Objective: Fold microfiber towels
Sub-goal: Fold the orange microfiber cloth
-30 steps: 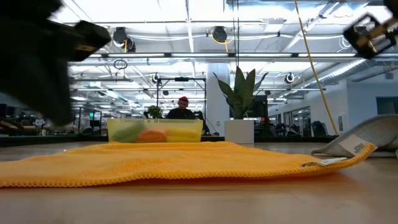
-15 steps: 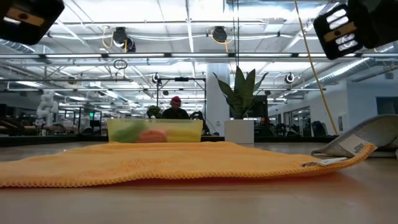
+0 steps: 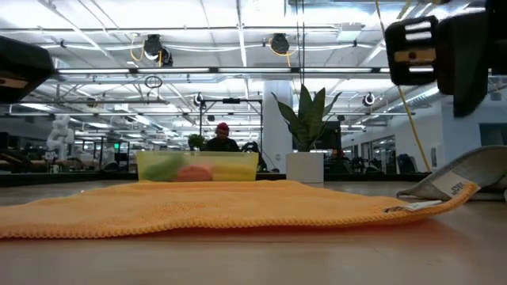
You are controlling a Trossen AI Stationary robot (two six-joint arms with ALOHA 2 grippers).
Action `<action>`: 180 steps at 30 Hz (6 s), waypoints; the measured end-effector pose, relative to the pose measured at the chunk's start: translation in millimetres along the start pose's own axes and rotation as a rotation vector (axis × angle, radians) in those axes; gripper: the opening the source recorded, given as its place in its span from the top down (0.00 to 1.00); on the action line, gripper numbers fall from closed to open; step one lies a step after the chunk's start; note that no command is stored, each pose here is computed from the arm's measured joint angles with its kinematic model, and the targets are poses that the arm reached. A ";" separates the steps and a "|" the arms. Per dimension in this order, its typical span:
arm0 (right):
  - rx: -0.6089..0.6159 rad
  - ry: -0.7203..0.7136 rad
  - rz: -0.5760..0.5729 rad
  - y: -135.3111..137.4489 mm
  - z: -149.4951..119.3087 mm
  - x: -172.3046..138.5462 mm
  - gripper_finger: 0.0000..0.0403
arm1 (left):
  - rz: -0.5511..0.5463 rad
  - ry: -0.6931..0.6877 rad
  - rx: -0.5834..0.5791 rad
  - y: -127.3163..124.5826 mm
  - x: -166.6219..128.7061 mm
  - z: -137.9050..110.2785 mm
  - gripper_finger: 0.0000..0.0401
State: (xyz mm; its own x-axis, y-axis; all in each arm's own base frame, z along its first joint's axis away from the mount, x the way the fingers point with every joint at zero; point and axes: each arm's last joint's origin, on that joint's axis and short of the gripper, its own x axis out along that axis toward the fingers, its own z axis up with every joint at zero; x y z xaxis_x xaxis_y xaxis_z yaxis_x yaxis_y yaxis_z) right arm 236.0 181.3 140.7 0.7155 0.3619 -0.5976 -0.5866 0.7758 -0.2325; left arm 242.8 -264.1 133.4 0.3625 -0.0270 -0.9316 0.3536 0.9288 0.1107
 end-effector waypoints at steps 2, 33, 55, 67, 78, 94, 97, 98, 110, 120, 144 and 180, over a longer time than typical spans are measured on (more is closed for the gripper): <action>-0.019 0.028 -0.001 -0.1 -5.7 5.9 0.71 | 0.014 0.006 -0.002 1.5 0.5 -0.7 0.71; -0.030 0.218 -0.098 -9.5 -23.7 31.9 0.99 | 0.028 -0.035 -0.028 15.5 -20.6 4.2 0.81; -0.009 0.235 -0.094 -9.1 -23.7 29.4 1.00 | 0.033 0.012 0.011 12.4 1.7 -0.9 0.72; 0.142 0.005 0.058 -1.9 17.6 -5.8 1.00 | -0.057 -0.068 -0.008 9.6 -21.5 25.7 0.99; 0.156 -0.107 0.205 23.7 33.7 -18.7 1.00 | -0.056 -0.270 0.026 4.0 -82.3 66.8 0.99; 0.472 0.042 -0.355 -16.5 12.1 -62.4 1.00 | 0.654 -0.144 -0.238 62.4 -60.1 29.3 0.99; 0.542 0.077 -0.412 -29.5 -4.2 -59.2 1.00 | 0.703 -0.108 -0.309 81.7 -42.5 18.4 0.99; 0.563 0.086 -0.434 -33.6 -9.0 -58.5 1.00 | 0.721 -0.093 -0.328 88.0 -37.3 14.2 0.99; 0.737 0.235 -0.656 -65.8 -39.7 -62.6 1.00 | 0.841 -0.001 -0.452 135.1 -5.0 -16.3 0.99; 0.777 0.265 -0.662 -72.8 -44.9 -63.7 1.00 | 0.830 -0.014 -0.427 144.8 1.3 -12.0 0.98; 0.385 -0.147 0.271 2.3 16.8 -59.2 1.00 | 0.368 -0.269 0.048 3.9 -61.6 32.5 0.99; 0.887 0.149 -0.519 -77.0 -87.5 -57.9 0.98 | 0.717 -0.015 -0.482 140.0 7.8 -20.0 0.99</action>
State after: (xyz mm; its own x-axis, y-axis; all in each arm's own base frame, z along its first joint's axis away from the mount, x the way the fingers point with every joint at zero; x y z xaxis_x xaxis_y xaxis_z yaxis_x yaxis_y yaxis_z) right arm 206.5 55.4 126.0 0.7109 -0.1457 -0.6881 0.3131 0.9416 0.1242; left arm 277.9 -126.9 134.7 0.3705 0.6242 -0.6878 -0.3685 0.7785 0.5081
